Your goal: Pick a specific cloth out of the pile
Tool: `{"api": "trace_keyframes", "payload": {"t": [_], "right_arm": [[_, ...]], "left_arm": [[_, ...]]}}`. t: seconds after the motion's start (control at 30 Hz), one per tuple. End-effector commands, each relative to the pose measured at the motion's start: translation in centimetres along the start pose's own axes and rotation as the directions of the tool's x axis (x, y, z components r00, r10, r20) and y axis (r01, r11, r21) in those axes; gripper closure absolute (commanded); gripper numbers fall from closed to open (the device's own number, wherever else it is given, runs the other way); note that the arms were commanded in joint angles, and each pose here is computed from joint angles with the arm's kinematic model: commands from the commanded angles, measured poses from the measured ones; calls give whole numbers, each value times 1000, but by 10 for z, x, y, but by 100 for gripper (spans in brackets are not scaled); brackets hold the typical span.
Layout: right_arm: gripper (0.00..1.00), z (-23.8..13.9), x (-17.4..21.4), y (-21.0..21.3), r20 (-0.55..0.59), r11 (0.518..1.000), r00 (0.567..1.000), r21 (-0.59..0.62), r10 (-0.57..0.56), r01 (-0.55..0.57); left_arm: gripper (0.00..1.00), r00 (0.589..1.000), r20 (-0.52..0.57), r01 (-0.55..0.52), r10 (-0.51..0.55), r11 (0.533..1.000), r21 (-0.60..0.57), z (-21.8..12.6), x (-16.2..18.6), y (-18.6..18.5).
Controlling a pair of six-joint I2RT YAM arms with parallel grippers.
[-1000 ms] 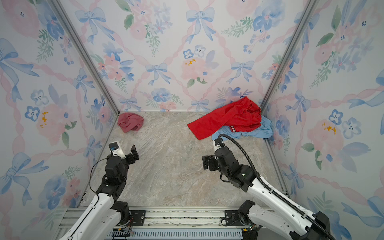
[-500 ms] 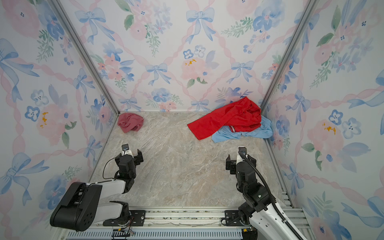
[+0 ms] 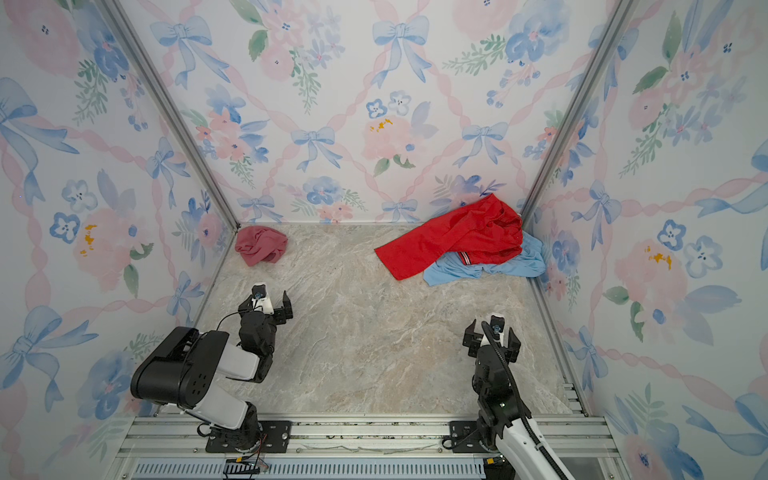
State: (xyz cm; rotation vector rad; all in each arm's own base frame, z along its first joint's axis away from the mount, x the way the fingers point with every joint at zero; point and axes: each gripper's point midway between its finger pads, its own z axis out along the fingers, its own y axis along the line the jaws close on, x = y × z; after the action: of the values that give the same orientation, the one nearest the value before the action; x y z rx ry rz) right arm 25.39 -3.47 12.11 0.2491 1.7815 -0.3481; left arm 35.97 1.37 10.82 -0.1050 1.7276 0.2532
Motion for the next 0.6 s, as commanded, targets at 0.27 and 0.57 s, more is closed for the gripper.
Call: {"api": "trace_keyframes", "payload": {"t": [0.27, 0.57], "right_arm": [[3, 61, -43, 48, 159, 989, 986, -146, 50, -26], [3, 121, -14, 65, -44, 990, 999, -139, -16, 9]], "left_arm": [[2, 1000, 28, -2, 2, 1000, -5, 3, -8, 1], [2, 1000, 30, 0, 0, 1000, -4, 3, -9, 1]]}}
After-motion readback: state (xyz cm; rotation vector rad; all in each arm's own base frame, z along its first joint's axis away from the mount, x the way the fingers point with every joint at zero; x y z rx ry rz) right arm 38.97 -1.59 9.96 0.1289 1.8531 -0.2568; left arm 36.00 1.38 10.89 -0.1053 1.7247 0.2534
